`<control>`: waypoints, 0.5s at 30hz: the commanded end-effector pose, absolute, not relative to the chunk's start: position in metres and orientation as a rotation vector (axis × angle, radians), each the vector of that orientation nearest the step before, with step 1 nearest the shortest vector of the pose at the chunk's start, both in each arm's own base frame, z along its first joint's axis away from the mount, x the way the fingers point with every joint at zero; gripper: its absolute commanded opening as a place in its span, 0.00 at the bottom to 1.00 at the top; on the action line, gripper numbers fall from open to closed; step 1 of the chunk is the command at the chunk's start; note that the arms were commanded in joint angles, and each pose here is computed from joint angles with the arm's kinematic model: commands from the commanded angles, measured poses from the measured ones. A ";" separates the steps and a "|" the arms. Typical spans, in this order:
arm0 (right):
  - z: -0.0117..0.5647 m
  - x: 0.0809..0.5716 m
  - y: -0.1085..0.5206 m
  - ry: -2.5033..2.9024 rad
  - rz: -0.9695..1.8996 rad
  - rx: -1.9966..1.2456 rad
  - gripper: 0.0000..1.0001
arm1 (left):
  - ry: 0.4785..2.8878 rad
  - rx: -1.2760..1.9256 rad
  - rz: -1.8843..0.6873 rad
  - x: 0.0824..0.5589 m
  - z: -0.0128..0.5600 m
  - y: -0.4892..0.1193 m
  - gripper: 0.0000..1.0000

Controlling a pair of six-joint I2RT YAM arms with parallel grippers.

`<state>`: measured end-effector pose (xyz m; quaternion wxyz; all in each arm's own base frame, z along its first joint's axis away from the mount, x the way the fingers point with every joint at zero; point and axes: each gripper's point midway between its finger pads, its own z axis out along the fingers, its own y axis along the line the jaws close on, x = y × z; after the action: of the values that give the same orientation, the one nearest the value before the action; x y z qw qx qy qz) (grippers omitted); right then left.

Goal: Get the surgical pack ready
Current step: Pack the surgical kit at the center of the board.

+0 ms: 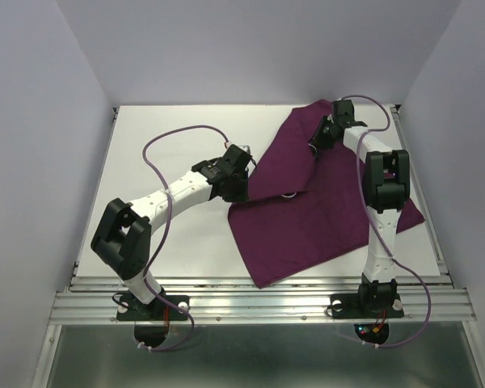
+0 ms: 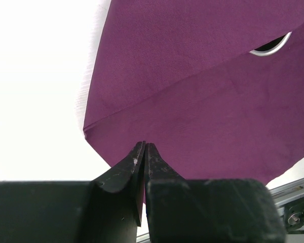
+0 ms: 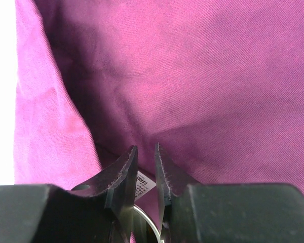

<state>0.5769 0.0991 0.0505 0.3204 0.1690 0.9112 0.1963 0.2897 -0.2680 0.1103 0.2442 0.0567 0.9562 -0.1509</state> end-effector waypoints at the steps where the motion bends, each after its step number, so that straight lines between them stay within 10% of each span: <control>1: 0.082 0.580 0.106 2.336 0.534 0.381 0.25 | 2.562 0.148 -0.428 0.295 0.129 -0.271 0.14; 15: 0.124 0.569 0.036 2.243 0.276 0.533 0.41 | 2.488 0.150 -0.424 0.306 0.155 -0.270 0.20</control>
<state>0.5701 0.0709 0.0653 0.3414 0.1887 0.9111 0.1331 0.2946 -0.2683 0.1165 0.2545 0.0581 0.9539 -0.1481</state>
